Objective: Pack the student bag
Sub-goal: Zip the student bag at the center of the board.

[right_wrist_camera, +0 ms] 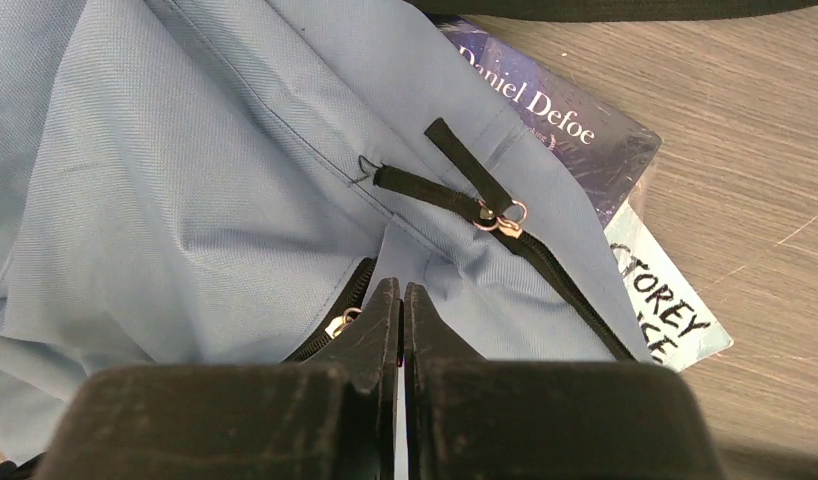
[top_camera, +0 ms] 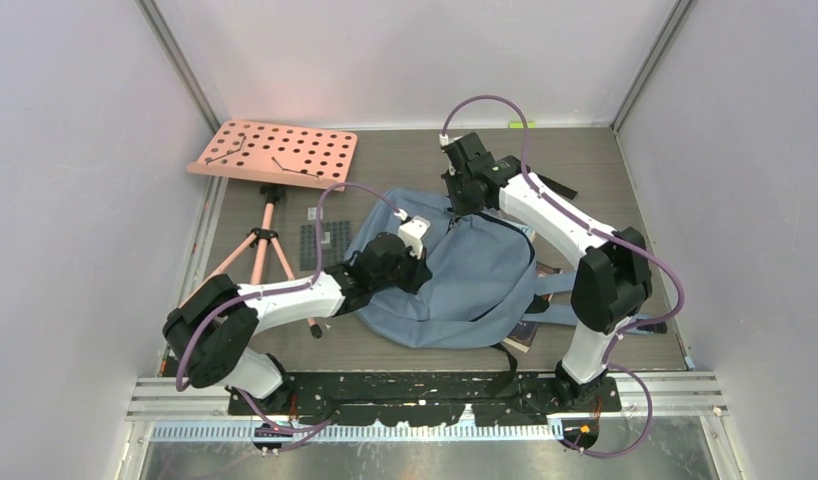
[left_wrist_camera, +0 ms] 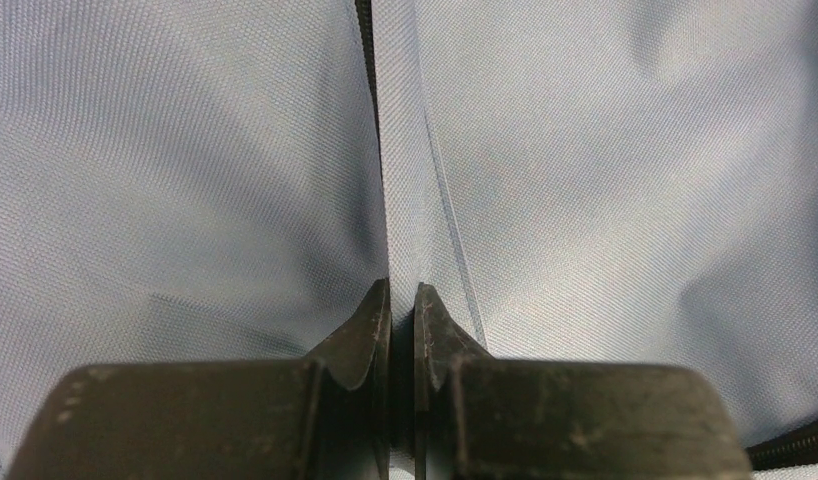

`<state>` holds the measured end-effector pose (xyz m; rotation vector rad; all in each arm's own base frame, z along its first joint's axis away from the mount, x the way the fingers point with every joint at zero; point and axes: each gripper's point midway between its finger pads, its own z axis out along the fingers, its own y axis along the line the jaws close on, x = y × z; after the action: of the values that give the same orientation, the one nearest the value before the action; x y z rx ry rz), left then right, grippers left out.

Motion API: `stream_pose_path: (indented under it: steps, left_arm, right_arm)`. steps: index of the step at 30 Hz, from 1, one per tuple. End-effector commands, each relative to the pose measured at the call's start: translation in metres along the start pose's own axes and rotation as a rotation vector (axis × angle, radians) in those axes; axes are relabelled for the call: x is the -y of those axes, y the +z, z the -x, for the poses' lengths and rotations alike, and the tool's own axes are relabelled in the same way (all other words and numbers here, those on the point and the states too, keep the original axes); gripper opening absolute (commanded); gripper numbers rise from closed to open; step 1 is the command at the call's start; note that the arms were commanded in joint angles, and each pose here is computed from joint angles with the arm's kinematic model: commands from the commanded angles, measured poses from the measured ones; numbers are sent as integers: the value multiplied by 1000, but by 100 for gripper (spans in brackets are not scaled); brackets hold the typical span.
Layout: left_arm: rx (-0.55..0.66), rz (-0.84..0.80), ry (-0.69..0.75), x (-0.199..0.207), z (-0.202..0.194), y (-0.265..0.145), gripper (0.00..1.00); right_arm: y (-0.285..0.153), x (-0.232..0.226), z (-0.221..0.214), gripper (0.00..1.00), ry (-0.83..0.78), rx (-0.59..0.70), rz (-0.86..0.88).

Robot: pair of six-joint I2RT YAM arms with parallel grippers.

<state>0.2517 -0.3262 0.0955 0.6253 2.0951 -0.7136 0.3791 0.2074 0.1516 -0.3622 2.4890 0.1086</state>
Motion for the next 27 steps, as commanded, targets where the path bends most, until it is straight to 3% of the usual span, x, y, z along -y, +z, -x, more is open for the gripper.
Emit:
stream_pose_path:
  steps: [1,7,15,21,23,27]
  left_arm:
    - [-312,-7,30,-4,-88,-27,0]
    - [-343,-26,77,2,-96,-30,0]
    - [-355,0,103,4,-101,-42,0]
    - [-353,9,89,6,-101,-56,1]
    - [-318,-1,78,12,-85,-59,6]
    - [-207,-34,66,31,-33,-65,30]
  right_arm:
    - [-20,45,81,0,0,265,-174]
    - [-21,26,94,1,-53,303,-70]
    - [8,59,86,1,-102,230,-261]
    - [1,54,90,0,-89,230,-209]
    - [-4,42,86,0,-93,228,-141]
    - [-13,21,70,1,-87,198,-11]
